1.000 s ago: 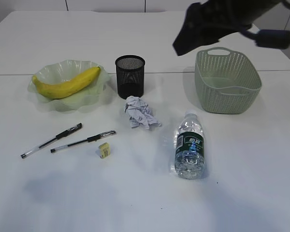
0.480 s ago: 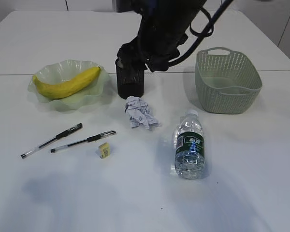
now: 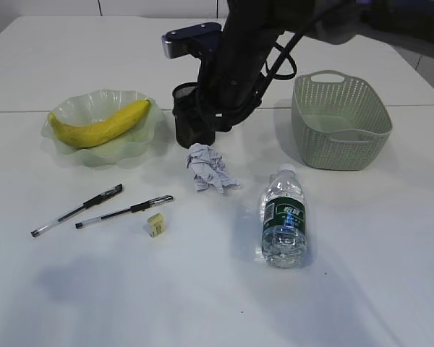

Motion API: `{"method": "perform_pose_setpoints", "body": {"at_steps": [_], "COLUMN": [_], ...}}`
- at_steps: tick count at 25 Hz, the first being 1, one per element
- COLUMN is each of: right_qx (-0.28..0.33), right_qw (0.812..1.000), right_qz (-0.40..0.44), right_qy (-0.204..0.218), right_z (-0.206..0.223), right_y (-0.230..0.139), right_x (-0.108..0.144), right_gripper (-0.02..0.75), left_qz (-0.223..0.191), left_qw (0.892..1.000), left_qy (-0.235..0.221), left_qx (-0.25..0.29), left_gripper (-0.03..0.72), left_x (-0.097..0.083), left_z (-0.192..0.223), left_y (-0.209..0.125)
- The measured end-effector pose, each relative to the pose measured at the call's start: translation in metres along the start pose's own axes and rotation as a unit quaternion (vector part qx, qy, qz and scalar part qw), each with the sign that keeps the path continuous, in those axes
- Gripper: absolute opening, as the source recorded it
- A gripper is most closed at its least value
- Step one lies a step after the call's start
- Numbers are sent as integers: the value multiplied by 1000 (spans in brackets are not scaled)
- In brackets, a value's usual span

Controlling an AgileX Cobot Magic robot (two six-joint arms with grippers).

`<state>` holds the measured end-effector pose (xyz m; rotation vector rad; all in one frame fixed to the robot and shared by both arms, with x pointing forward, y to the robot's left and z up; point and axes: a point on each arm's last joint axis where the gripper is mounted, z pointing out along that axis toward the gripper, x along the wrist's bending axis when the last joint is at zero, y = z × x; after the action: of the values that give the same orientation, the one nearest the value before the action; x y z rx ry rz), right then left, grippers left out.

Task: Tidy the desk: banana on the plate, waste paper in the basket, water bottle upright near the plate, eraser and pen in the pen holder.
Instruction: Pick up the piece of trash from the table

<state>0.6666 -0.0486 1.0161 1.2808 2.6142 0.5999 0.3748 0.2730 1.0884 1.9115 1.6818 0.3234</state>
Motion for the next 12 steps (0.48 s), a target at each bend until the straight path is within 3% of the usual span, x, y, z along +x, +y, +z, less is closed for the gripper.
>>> {"method": "perform_pose_setpoints", "body": {"at_steps": [12], "right_qx": [19], "right_qw": [1000], "right_qz": [12], "right_qy": [-15], "right_z": [35], "right_y": [-5], "right_x": [-6], "right_gripper": [663], "left_qz": [-2], "left_qw": [1000], "left_qy": [3], "left_qx": [-15], "left_gripper": [370], "left_x": [1], "left_z": [3], "left_y": [1]}}
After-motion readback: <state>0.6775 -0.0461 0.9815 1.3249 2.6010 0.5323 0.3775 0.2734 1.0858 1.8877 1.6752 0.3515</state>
